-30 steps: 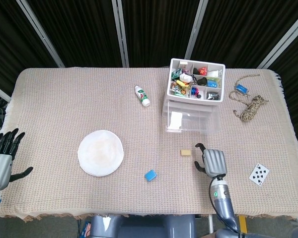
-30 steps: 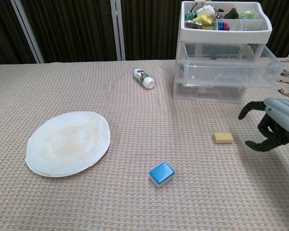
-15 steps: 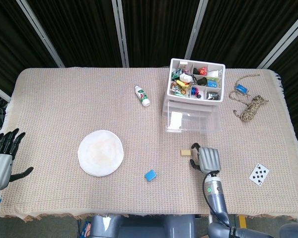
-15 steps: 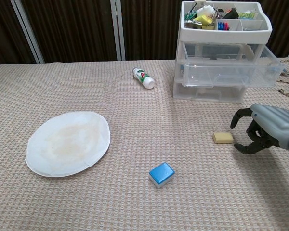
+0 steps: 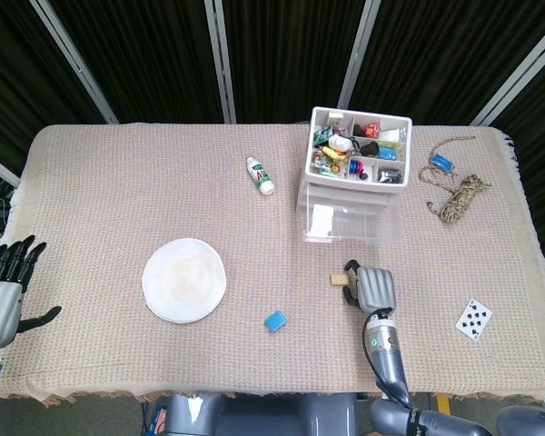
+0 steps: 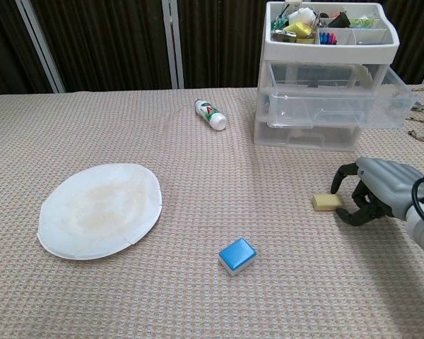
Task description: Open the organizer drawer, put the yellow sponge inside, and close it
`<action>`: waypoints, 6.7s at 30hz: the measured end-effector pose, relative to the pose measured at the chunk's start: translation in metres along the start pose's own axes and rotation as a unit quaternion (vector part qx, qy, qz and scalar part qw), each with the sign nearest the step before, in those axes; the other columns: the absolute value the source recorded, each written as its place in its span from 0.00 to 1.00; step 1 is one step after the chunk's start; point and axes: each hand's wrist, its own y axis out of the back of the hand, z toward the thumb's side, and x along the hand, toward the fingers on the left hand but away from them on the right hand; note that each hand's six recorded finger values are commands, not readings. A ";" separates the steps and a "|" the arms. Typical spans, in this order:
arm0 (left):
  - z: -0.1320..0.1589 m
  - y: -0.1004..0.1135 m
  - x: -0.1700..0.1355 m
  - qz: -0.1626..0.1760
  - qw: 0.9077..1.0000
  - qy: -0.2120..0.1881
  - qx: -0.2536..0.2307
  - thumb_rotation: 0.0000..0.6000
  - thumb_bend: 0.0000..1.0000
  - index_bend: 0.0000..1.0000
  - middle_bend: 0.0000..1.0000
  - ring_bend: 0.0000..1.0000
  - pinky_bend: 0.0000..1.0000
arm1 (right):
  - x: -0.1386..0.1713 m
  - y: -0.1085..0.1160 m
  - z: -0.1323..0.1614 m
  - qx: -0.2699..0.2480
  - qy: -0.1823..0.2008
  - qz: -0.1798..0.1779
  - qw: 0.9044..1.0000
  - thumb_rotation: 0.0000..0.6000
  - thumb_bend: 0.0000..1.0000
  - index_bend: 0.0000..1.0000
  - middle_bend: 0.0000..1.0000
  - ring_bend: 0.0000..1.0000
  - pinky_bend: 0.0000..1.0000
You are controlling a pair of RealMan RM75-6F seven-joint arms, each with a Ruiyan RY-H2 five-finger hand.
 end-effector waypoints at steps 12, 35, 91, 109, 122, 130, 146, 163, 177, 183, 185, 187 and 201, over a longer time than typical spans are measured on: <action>0.000 0.000 0.000 0.001 1.000 -0.001 0.000 1.00 0.11 0.06 0.00 0.00 0.00 | 0.000 -0.003 0.000 -0.009 0.002 -0.006 1.000 1.00 0.35 0.58 0.92 0.91 0.72; 0.002 0.001 -0.001 0.005 1.000 -0.004 0.005 1.00 0.12 0.06 0.00 0.00 0.00 | 0.061 0.083 0.020 -0.128 0.084 -0.090 0.984 1.00 0.35 0.60 0.92 0.91 0.72; 0.002 0.001 0.000 0.005 1.000 -0.003 0.004 1.00 0.11 0.06 0.00 0.00 0.00 | 0.018 0.187 0.033 0.012 0.123 -0.216 0.969 1.00 0.21 0.32 0.23 0.13 0.28; 0.003 0.001 0.000 0.009 1.000 -0.002 0.005 1.00 0.11 0.06 0.00 0.00 0.00 | 0.075 0.087 -0.016 0.347 0.259 -0.193 0.880 1.00 0.20 0.00 0.00 0.00 0.00; 0.002 0.001 0.000 0.009 1.000 -0.003 0.002 1.00 0.11 0.06 0.00 0.00 0.00 | 0.066 0.043 -0.012 0.421 0.235 -0.195 0.854 1.00 0.20 0.00 0.00 0.00 0.00; 0.002 0.001 0.000 0.008 1.000 -0.003 0.001 1.00 0.11 0.06 0.00 0.00 0.00 | 0.048 0.043 -0.010 0.432 0.205 -0.195 0.856 1.00 0.20 0.00 0.00 0.00 0.00; 0.002 0.001 0.001 0.007 1.000 0.000 -0.001 1.00 0.11 0.06 0.00 0.00 0.00 | 0.016 0.052 0.003 0.436 0.157 -0.202 0.863 1.00 0.20 0.00 0.00 0.00 0.00; 0.001 0.001 0.001 0.004 1.000 0.001 -0.003 1.00 0.12 0.06 0.00 0.00 0.00 | -0.012 0.056 0.016 0.436 0.127 -0.197 0.869 1.00 0.20 0.00 0.00 0.00 0.00; 0.000 -0.001 0.002 -0.002 1.000 0.003 -0.006 1.00 0.11 0.06 0.00 0.00 0.00 | -0.045 0.064 0.021 0.432 0.088 -0.187 0.878 1.00 0.20 0.00 0.00 0.00 0.00; 0.000 -0.001 0.002 -0.006 1.000 0.005 -0.008 1.00 0.11 0.06 0.00 0.00 0.00 | -0.055 0.065 0.023 0.432 0.079 -0.185 0.879 1.00 0.20 0.00 0.00 0.00 0.00; 0.000 -0.001 0.002 -0.006 1.000 0.005 -0.009 1.00 0.11 0.06 0.00 0.00 0.00 | -0.057 0.065 0.023 0.430 0.076 -0.183 0.881 1.00 0.20 0.00 0.00 0.00 0.00; 0.000 -0.001 0.002 -0.007 1.000 0.006 -0.009 1.00 0.11 0.06 0.00 0.00 0.00 | -0.059 0.064 0.024 0.430 0.075 -0.182 0.881 1.00 0.20 0.00 0.00 0.00 0.00; 0.000 0.000 0.001 -0.008 1.000 0.002 -0.010 1.00 0.11 0.06 0.00 0.00 0.00 | -0.031 0.068 0.026 0.375 0.104 -0.184 0.903 1.00 0.17 0.00 0.00 0.00 0.00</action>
